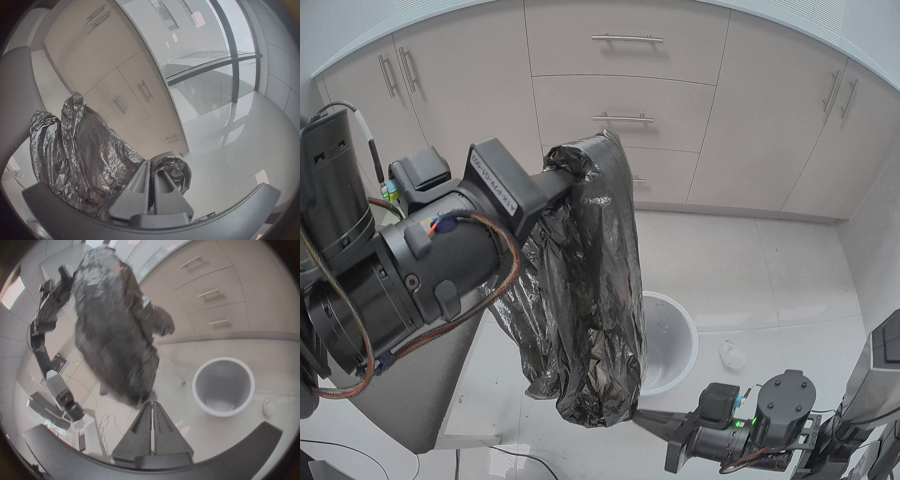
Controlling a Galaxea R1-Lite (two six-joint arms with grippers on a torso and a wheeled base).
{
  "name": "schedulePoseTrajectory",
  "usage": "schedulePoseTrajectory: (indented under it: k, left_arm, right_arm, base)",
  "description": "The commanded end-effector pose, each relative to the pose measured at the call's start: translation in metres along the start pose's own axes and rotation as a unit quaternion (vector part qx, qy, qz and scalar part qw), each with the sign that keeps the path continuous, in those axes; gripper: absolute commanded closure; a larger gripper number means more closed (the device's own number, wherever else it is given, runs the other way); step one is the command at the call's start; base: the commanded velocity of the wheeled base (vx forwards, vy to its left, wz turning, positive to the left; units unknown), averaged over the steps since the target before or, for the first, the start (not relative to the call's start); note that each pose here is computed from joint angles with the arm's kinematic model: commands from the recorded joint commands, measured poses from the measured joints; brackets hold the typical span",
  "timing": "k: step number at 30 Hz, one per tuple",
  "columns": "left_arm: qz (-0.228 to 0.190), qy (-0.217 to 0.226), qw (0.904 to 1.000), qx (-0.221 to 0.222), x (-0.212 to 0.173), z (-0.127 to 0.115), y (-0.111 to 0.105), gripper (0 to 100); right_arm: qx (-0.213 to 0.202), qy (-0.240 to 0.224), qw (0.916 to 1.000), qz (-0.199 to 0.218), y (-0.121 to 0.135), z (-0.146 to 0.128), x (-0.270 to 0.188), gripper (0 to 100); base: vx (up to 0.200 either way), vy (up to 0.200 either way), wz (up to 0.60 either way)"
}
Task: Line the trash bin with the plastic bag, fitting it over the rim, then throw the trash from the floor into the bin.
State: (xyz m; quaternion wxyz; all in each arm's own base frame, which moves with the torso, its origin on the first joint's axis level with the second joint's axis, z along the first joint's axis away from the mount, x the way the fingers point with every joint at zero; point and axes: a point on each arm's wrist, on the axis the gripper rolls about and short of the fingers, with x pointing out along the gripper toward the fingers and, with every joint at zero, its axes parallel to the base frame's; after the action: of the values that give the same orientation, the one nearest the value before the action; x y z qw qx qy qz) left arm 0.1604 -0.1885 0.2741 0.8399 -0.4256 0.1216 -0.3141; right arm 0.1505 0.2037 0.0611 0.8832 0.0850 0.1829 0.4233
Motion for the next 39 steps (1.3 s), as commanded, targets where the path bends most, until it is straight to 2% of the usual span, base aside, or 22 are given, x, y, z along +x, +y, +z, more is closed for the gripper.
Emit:
schedulePoseTrajectory:
  k: [1,6,9,10,12,19,28,33,39]
  left_arm:
    - [0.001,-0.003,1.0,0.0,-0.001,0.001,0.0,100]
    - [0.0,-0.001,1.0,0.0,-0.001,0.002,0.0,100]
    - [0.0,-0.001,1.0,0.0,-0.001,0.002,0.0,100]
    - [0.0,-0.001,1.0,0.0,-0.001,0.002,0.0,100]
    - [0.0,0.0,1.0,0.001,-0.001,0.002,0.0,100]
    - [0.0,-0.001,1.0,0.0,-0.002,0.002,0.0,100]
    - [-0.01,-0.006,0.9999,-0.003,-0.008,0.006,-0.004,100]
    - [-0.009,-0.004,0.9999,-0.002,-0.01,0.005,-0.003,100]
    - [-0.01,-0.003,0.9999,-0.002,-0.01,0.005,-0.003,100]
  right_arm:
    - [-0.009,0.057,0.9983,0.01,0.007,-0.027,0.001,100]
    - [-0.01,0.069,0.9976,0.003,0.005,-0.033,0.004,100]
    - [-0.016,0.068,0.9973,-0.024,0.002,-0.037,0.008,100]
    - [-0.016,0.066,0.9972,-0.032,0.002,-0.038,0.009,0]
    - [-0.012,0.054,0.9971,-0.052,0.0,-0.036,0.014,0]
    - [0.012,0.041,0.9969,-0.067,-0.003,-0.036,0.025,0]
    - [0.018,-0.036,0.9958,-0.082,0.006,-0.018,0.056,0]
    - [0.019,-0.066,0.991,-0.115,0.006,-0.015,0.071,0]
    - [0.01,-0.102,0.9801,-0.17,0.005,-0.013,0.087,0]
  base:
    - [0.0,0.0,0.0]
    - [0.0,0.0,0.0]
    - [0.0,0.0,0.0]
    - [0.0,0.0,0.0]
    - [0.0,0.0,0.0]
    - [0.0,0.0,0.0]
    - [0.0,0.0,0.0]
    - [0.0,0.0,0.0]
    - [0.0,0.0,0.0]
